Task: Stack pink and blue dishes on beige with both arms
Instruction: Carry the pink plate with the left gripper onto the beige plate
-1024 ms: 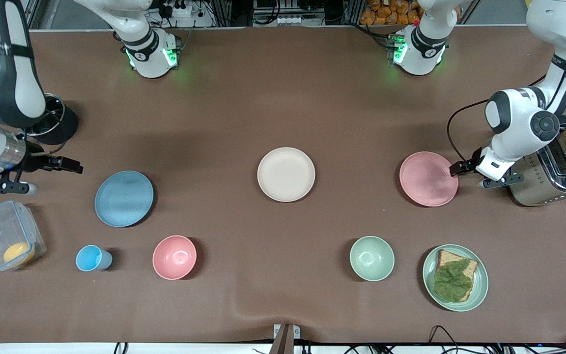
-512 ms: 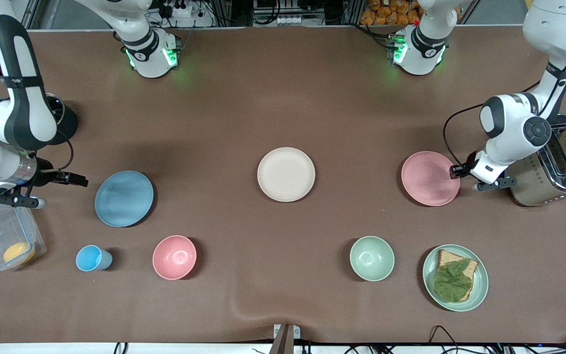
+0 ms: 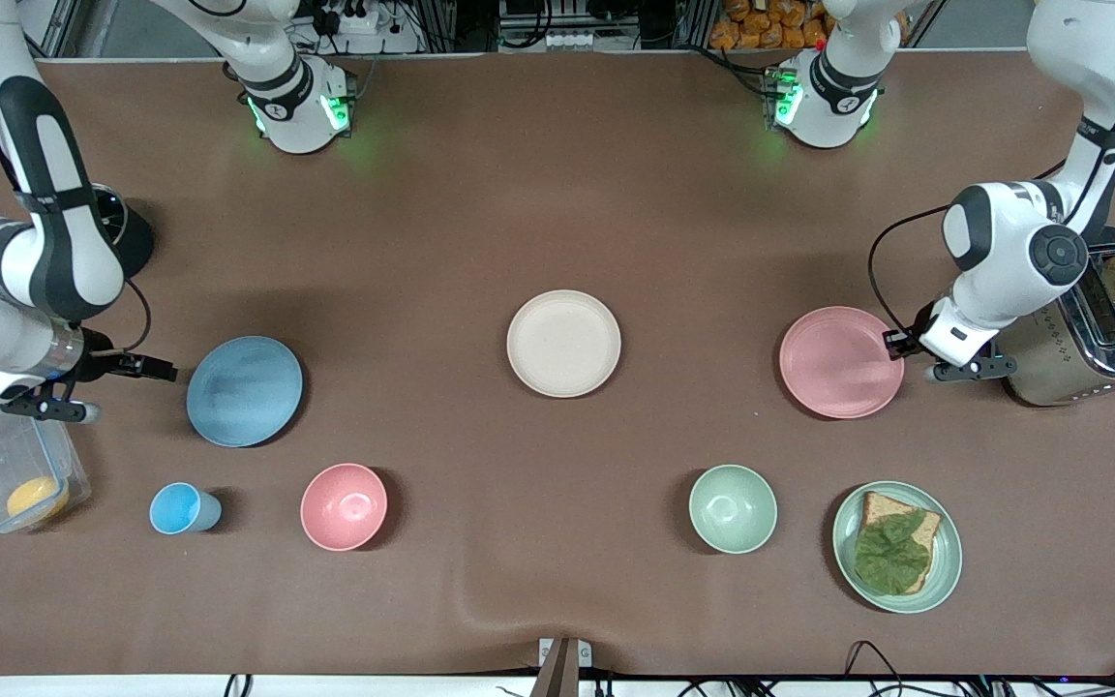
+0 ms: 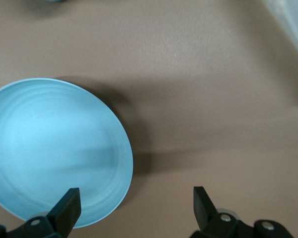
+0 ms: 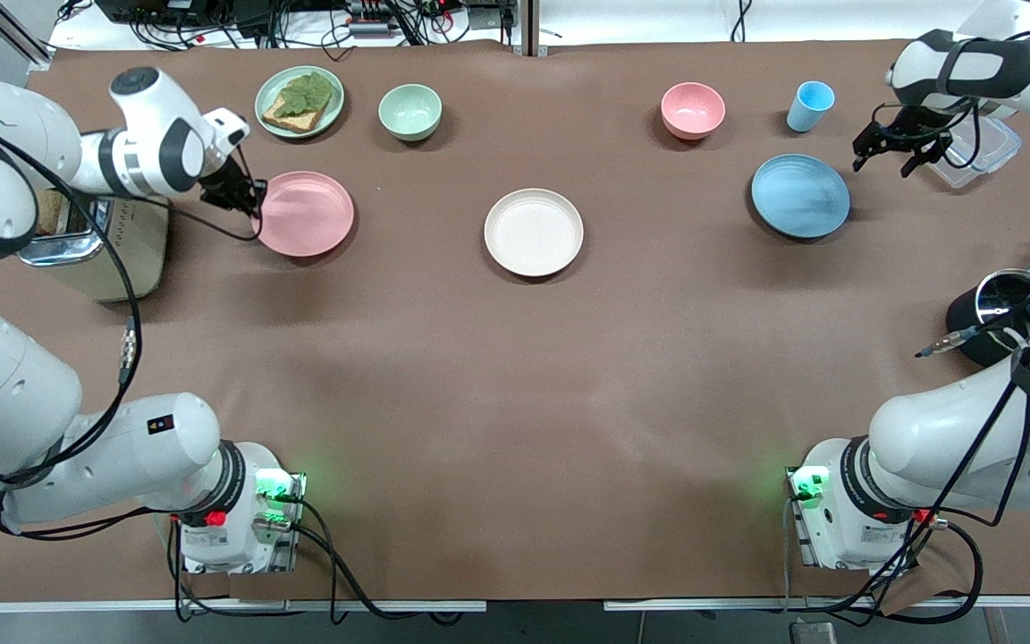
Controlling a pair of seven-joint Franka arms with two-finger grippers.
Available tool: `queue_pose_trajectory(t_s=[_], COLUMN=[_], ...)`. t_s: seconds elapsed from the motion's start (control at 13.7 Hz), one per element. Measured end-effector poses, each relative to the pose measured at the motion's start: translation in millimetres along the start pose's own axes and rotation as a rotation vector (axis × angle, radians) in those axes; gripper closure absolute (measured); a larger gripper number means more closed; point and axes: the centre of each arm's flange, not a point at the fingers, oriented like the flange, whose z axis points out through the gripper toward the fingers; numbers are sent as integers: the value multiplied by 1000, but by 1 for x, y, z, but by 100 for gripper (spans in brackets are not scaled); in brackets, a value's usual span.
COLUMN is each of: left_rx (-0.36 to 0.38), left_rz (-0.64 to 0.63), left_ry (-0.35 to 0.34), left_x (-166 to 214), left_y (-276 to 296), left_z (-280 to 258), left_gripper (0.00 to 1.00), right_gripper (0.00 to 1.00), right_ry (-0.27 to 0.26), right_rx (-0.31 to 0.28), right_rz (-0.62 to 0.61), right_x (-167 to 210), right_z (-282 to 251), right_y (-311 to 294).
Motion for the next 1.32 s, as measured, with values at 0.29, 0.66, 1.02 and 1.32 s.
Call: queue_pose_trajectory(t_s=[0.29, 0.66, 1.02, 1.32], left_rx=[-108, -168, -227, -237], left_rz=[-2, -117, -181, -207], left_ry=[-6, -69, -114, -137], left_x=[-4, -50, -96, -100], left_y=[90, 246, 340, 368], left_z=[-65, -65, -25, 4], left_gripper=[95, 95, 95, 95], right_gripper=[0, 0, 0, 19], right_ry=[-22, -52, -52, -44], right_rx=[3, 58, 84, 80], right_rz=[-8, 38, 63, 67], right_x=[2, 4, 7, 8], right_z=[22, 60, 85, 98], right_y=[-5, -7, -10, -8])
